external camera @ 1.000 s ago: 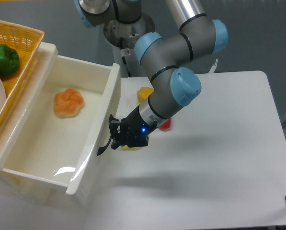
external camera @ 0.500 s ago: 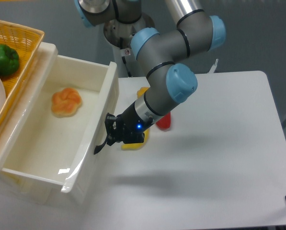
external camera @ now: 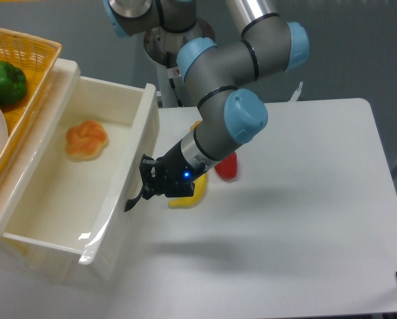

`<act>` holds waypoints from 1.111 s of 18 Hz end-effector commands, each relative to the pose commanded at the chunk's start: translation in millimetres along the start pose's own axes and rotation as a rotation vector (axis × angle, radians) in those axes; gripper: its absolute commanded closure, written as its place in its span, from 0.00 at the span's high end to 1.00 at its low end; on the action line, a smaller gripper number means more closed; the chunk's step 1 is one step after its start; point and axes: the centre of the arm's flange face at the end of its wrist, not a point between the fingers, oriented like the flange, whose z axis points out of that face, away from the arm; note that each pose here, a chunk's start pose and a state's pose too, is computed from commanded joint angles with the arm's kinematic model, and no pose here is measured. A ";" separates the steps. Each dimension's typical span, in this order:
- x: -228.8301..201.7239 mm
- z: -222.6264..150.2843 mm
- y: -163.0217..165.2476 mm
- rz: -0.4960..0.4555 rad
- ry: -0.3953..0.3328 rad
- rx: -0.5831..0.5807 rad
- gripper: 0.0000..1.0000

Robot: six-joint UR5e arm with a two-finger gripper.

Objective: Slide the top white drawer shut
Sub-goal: 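Push the drawer front with the gripper, sliding the drawer shut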

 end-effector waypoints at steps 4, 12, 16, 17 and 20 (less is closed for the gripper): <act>7.3 4.7 -1.9 0.010 0.004 -0.006 0.00; 24.7 19.9 -5.4 0.034 0.017 -0.030 0.00; 36.5 29.4 -7.8 0.043 0.023 -0.045 0.00; 39.3 31.6 -8.4 0.042 0.022 -0.048 0.00; 50.5 39.2 -10.2 0.056 0.027 -0.059 0.00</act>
